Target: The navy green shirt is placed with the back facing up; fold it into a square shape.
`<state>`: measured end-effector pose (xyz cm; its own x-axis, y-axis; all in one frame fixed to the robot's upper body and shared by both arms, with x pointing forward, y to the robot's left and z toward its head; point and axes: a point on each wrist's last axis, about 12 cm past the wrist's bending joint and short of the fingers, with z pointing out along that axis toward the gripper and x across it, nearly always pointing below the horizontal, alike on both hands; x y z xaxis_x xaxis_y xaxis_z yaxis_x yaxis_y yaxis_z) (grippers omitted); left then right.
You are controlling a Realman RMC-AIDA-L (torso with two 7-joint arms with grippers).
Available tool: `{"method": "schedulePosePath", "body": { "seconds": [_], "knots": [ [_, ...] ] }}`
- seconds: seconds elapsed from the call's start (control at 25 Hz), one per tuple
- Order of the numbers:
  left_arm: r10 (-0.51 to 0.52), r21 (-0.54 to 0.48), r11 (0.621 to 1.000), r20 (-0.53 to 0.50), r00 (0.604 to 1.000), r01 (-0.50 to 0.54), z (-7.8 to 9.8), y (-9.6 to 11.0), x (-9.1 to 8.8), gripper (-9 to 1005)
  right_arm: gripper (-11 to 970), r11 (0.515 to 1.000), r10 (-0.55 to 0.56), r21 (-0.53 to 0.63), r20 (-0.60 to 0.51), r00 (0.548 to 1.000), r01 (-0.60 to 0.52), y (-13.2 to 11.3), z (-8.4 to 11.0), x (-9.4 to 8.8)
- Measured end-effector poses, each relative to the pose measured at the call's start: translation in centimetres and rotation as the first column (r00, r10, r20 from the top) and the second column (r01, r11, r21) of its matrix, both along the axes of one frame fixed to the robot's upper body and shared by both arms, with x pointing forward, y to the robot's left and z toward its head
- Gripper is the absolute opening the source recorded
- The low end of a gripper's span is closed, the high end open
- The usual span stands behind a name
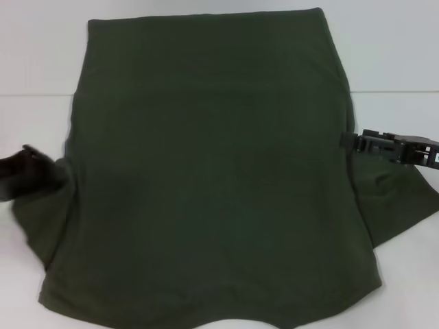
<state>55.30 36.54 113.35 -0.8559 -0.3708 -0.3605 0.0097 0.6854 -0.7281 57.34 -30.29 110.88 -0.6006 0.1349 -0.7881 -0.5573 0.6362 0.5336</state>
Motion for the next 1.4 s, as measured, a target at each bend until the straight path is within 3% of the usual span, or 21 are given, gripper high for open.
{"method": "schedulePosePath", "body": {
  "seconds": [0.24,0.36,0.48,0.64,0.8,0.92,1.12,1.32,1.4],
  "knots": [
    [-0.08,-0.083,0.994,-0.032,0.996,0.077,-1.7,-4.4,2.4,23,911,1.0,-0.008,-0.005,-0.003,1.0,0.008,-0.1,-0.1,0.0],
    [-0.145,-0.062,0.988,-0.06,0.988,0.142,-2.4,-5.6,2.9,25,911,1.0,-0.01,-0.005,-0.005,1.0,0.01,-0.2,-0.1,0.0],
    [-0.137,-0.049,0.99,-0.023,0.99,0.136,-2.1,-4.7,2.7,75,911,1.0,-0.011,-0.005,-0.005,1.0,0.011,-0.2,-0.1,0.0],
    [-0.152,-0.11,0.978,0.22,0.964,0.179,-0.9,-2.4,0.3,142,911,1.0,-0.01,-0.011,-0.006,1.0,0.01,-0.6,-0.1,-0.1],
    [-0.306,0.047,0.945,0.489,0.817,0.325,-2.2,-1.4,-3.3,209,911,1.0,0.003,-0.028,-0.002,1.0,-0.003,-1.5,0.4,-0.3],
    [-0.341,0.123,0.937,0.538,0.771,0.328,-3.4,-1.3,-4.8,327,912,0.997,-0.007,-0.078,-0.074,0.997,0.001,-3.4,1.4,-0.3],
    [-0.289,0.095,0.954,0.544,0.788,0.284,-3.9,-1.1,-5.2,526,912,0.963,-0.203,-0.231,-0.299,0.932,0.136,-8.2,3.3,0.3],
    [-0.277,0.08,0.957,0.552,0.787,0.28,-3.7,-1.4,-4.8,755,912,0.9,-0.342,-0.379,-0.312,0.886,0.214,-10.1,5.4,1.1],
    [-0.271,0.075,0.958,0.561,0.782,0.277,-3.5,-1.5,-4.6,754,912,0.892,-0.339,-0.407,-0.308,0.889,0.199,-9.6,5.4,1.6]
  ]
}}
